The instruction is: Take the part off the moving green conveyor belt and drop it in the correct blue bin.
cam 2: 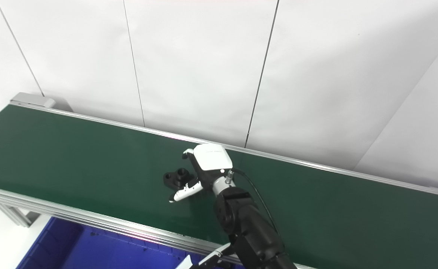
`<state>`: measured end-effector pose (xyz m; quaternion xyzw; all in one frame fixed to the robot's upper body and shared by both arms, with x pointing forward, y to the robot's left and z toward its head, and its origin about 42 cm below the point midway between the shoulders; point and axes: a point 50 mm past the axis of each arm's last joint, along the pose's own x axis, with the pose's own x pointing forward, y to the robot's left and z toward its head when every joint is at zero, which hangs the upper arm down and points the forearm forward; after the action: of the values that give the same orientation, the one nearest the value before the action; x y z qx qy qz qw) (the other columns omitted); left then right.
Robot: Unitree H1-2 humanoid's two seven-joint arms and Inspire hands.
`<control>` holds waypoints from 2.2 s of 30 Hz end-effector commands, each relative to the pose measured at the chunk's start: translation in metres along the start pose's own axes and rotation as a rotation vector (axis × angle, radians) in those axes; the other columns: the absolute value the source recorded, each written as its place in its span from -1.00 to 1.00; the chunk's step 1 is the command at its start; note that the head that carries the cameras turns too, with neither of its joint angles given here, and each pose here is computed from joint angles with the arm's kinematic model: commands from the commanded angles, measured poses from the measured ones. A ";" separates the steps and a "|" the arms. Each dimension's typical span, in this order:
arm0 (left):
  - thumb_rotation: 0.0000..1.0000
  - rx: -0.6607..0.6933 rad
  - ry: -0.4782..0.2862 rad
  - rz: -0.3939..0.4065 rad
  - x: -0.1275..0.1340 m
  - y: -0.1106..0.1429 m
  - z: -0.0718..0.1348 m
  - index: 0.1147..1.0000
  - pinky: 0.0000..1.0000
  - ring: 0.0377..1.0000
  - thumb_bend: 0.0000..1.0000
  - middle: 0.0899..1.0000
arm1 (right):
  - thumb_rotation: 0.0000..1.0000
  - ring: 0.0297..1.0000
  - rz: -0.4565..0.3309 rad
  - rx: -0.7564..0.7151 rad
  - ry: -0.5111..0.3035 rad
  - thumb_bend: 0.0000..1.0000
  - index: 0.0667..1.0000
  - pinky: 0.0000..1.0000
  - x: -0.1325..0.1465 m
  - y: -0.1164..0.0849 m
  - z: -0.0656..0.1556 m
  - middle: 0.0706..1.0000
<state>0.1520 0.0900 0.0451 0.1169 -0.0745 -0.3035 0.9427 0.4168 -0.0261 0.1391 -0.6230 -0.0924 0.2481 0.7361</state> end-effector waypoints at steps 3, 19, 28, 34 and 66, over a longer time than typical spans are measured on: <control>0.63 -0.131 -0.125 0.028 0.026 -0.046 0.046 0.89 0.63 0.86 0.80 0.92 | 0.15 0.26 -0.063 -0.054 -0.008 1.00 0.55 -0.06 0.013 -0.024 0.008 0.47; 0.44 -0.081 -0.054 -0.002 0.023 -0.048 0.052 0.46 0.47 0.72 0.39 0.68 | -0.85 -0.61 0.029 -0.086 0.067 0.06 -0.07 -0.70 0.018 0.004 -0.010 -0.39; 0.44 -0.074 -0.045 -0.014 0.022 -0.046 0.057 0.45 0.50 0.75 0.39 0.70 | -1.00 -0.52 0.118 -0.137 0.152 0.04 -0.04 -0.65 0.016 -0.003 -0.016 -0.28; 0.46 -0.070 -0.046 -0.018 0.021 -0.044 0.056 0.47 0.52 0.76 0.38 0.71 | -1.00 -0.53 0.165 -0.151 0.182 0.05 -0.09 -0.67 0.012 -0.010 -0.022 -0.16; 0.70 -0.080 -0.043 -0.016 -0.010 -0.001 0.054 0.56 0.77 0.88 0.41 0.77 | -1.00 -0.51 -0.270 -0.013 0.069 0.05 -0.10 -0.60 -0.139 -0.091 -0.047 -0.13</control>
<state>0.1371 0.0997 0.0815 0.1061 -0.0600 -0.3137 0.9417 0.3409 -0.1361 0.2201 -0.6120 -0.1273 0.1556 0.7649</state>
